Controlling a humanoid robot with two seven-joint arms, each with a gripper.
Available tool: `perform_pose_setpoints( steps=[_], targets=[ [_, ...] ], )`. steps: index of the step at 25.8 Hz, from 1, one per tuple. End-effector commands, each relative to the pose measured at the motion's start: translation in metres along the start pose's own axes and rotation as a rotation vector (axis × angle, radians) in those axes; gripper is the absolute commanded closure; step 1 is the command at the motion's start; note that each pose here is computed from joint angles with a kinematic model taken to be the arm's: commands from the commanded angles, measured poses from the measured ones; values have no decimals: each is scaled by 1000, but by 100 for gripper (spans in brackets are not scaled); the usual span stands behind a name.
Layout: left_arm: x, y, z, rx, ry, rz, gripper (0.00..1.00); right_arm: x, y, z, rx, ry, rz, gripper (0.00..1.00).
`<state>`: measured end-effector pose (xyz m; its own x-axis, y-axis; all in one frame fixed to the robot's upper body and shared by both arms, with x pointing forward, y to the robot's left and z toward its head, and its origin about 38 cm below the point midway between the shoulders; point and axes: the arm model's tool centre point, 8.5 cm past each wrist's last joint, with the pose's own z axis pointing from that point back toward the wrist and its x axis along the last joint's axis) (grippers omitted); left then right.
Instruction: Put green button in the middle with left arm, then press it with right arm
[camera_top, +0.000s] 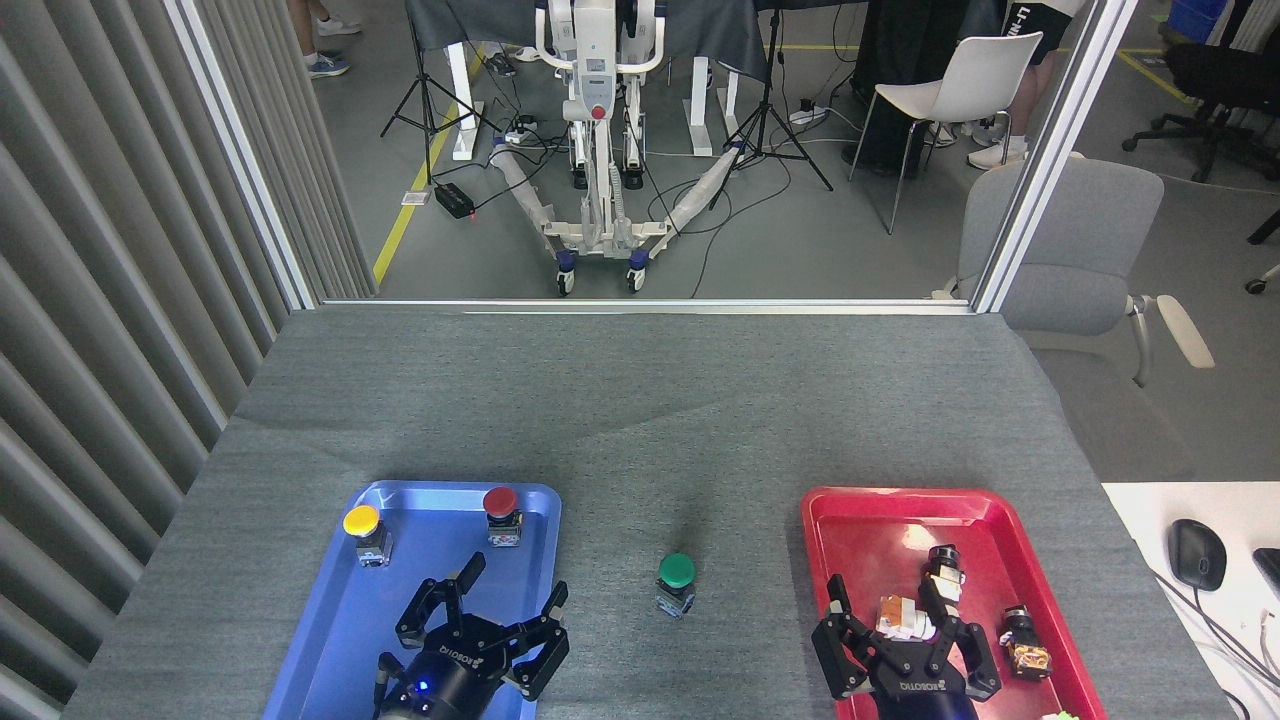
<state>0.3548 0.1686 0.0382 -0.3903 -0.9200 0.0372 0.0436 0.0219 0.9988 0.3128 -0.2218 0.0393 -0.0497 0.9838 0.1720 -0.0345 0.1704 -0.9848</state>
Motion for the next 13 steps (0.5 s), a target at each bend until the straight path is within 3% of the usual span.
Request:
perform_pose_setpoints(
  steps=[1, 5, 9, 13],
  targets=[
    [10, -2, -3, 0, -12, -35, 1, -8, 1, 5, 6, 14, 5, 0],
    [3, 3, -3, 20, 51, -22, 1, -9, 2, 5, 8, 17, 5, 0],
    [-51, 5, 18, 42, 271, 20, 1, -8, 1, 5, 7, 16, 4, 0],
    [-73, 8, 32, 54, 356, -63, 1, -9, 1, 5, 8, 17, 4, 0]
  ],
)
